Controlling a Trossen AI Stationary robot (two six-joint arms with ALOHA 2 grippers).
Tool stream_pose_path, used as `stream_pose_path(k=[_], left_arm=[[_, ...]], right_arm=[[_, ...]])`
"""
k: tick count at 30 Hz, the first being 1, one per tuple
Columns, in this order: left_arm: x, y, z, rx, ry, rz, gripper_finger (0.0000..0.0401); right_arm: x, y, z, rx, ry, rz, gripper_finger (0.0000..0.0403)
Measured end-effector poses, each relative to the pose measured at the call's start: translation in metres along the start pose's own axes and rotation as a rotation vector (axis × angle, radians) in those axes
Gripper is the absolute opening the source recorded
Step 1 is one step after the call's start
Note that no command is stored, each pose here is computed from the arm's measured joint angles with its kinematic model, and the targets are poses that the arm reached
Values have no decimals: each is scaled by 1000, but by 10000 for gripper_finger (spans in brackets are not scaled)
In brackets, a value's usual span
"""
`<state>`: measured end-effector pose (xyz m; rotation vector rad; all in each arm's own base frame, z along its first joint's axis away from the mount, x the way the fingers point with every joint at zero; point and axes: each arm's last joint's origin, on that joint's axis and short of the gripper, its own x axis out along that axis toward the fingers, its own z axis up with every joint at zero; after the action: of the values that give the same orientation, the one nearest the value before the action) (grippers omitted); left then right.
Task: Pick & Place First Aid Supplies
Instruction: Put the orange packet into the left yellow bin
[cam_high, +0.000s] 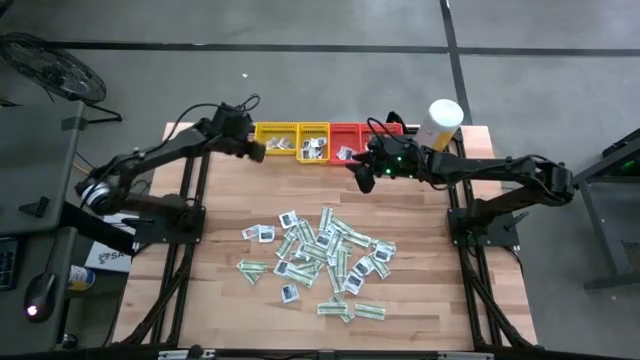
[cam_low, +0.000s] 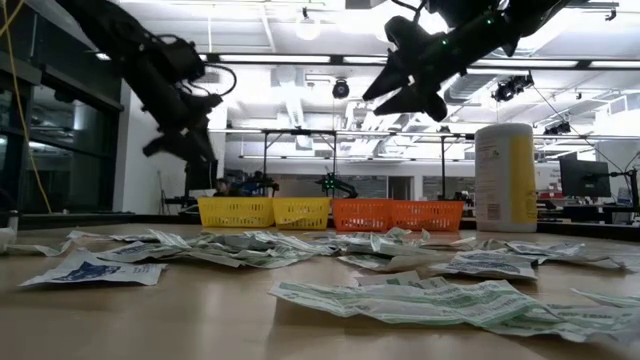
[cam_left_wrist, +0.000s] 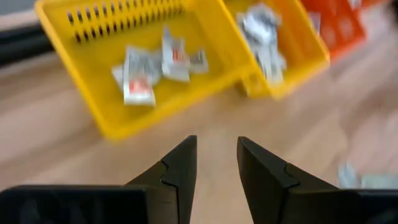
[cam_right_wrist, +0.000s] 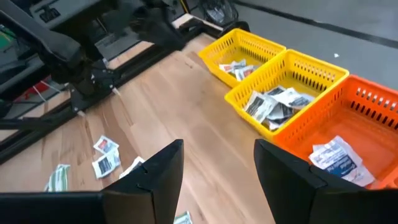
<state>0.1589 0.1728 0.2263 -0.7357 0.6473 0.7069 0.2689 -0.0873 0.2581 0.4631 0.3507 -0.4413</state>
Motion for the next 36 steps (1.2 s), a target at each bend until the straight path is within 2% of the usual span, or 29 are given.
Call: stream_pose_path(k=[6,8,12,17,24,29,36], left_arm=[[-27,-23,-36,119,194,33,114],[-34,-29,-49,114,272,53,114],[-45,-40,-71,46,398,83,114],[-48,-45,-95,-16,422,35,114],[-42,-27,-134,-206,432,-87,114],[-41,-17,-150,-327,464,-148,114],[-31,-9,-164,-357,531,-141,115]], right_arm=[[0,0,-1,-18,12,-5,186],[0,0,-1,-25,12,-5,186],[0,0,-1,-27,12,-5,186],[0,0,-1,-31,11,-5,186],[0,0,-1,-42,15,3,186],[0,0,-1,-43,16,5,186],[0,0,-1,-43,16,5,186]])
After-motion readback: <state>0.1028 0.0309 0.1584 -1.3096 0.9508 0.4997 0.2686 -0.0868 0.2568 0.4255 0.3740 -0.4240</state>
